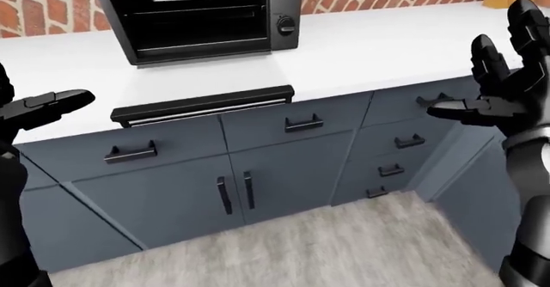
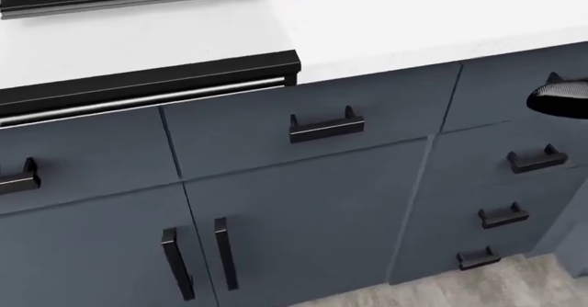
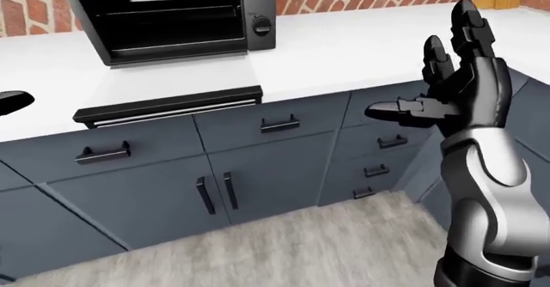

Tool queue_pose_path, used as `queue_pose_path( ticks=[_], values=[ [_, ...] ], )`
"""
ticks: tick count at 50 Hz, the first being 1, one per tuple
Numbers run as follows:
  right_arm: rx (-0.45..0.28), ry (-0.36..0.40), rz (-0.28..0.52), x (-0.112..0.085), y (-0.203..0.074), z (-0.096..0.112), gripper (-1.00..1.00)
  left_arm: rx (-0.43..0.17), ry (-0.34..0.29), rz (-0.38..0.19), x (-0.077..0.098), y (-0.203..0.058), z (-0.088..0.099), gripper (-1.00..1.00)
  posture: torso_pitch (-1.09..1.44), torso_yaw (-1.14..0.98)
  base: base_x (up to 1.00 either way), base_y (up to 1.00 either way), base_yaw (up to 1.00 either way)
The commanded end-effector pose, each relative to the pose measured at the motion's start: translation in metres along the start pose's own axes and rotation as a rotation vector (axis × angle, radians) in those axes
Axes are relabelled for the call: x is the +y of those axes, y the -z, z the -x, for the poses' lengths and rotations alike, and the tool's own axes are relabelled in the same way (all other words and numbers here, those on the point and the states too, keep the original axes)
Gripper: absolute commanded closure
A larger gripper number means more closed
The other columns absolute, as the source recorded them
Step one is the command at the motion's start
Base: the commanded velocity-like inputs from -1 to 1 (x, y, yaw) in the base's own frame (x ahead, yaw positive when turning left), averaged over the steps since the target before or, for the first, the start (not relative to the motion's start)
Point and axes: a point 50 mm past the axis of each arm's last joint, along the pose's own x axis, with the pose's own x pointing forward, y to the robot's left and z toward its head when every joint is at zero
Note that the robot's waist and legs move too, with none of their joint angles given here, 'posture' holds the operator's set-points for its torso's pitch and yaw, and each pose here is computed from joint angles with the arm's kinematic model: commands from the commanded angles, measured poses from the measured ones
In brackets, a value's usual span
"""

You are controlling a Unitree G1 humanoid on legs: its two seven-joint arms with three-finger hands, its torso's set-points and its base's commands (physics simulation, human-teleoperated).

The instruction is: Close the toaster oven door.

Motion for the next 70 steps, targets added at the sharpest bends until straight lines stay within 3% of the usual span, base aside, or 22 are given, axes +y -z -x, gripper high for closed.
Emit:
queue_pose_path(
  ticks=[1, 52, 63, 70],
  values=[
    [-0.058, 0.002, 0.012, 0.0, -0.011, 0.0, -1.0, -0.079, 0.007, 0.0, 0.0, -0.017, 0.0, -1.0, 0.0, 0.0, 0.08, 0.03, 0.0],
    [-0.061, 0.006, 0.015, -0.001, -0.014, -0.001, -1.0, -0.079, 0.002, -0.002, 0.001, -0.019, 0.0, -1.0, 0.0, 0.0, 0.08, 0.07, 0.0],
    [-0.065, 0.012, 0.019, -0.004, -0.016, -0.002, -1.0, -0.081, -0.056, -0.026, 0.014, -0.014, -0.001, -1.0, 0.0, 0.0, 0.08, 0.09, 0.0],
    [-0.066, 0.013, 0.019, -0.004, -0.017, -0.002, -1.0, -0.071, -0.059, -0.021, 0.02, -0.013, 0.001, -1.0, 0.0, 0.0, 0.08, 0.09, 0.0]
  ],
)
